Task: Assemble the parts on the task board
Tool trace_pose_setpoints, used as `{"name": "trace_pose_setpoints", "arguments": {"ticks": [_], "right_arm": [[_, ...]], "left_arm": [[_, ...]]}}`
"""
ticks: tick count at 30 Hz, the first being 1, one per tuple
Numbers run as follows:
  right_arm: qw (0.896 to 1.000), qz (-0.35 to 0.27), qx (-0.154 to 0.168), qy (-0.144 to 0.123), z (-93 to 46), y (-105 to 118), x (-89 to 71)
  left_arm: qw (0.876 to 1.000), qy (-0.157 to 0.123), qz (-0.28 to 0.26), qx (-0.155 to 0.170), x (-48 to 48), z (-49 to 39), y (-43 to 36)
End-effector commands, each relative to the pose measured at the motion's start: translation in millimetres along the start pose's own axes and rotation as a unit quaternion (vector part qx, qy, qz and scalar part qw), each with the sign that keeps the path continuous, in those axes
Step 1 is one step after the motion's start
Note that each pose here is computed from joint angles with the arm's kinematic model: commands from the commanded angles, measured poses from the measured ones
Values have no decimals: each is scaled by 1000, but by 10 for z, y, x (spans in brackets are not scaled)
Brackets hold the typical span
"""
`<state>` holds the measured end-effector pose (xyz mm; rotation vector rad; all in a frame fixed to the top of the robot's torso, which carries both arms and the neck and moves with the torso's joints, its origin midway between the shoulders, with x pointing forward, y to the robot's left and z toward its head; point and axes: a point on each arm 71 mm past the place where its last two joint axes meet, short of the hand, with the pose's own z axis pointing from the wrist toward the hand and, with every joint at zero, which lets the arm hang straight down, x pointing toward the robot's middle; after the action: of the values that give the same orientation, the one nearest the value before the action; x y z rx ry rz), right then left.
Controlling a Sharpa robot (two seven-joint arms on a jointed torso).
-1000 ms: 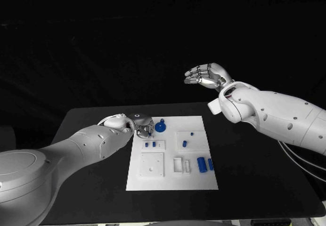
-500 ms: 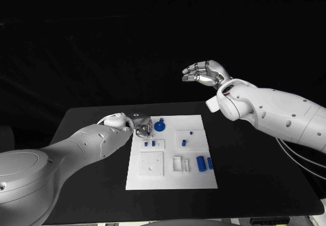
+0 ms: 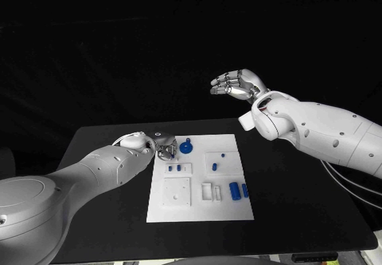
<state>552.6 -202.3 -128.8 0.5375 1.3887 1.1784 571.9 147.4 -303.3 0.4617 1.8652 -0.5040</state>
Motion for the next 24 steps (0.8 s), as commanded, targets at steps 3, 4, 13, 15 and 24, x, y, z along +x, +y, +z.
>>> {"name": "trace_pose_setpoints", "arguments": {"ticks": [3,4,13,15,24], "right_arm": [[1000,2,-5,3,2,23,7],[1000,2,-5,3,3,25,6],[1000,2,-6,4,12,36,12],[1000,3,-7,4,14,41,16],[1000,3,-10,5,23,67,26]], "left_arm": [[1000,1,-8,7,1,22,-56],[1000,-1,-9,7,-1,23,-57],[1000,-4,-14,7,-8,35,-69],[1000,-4,-14,7,-11,39,-75],[1000,4,-16,4,9,53,-86]]}}
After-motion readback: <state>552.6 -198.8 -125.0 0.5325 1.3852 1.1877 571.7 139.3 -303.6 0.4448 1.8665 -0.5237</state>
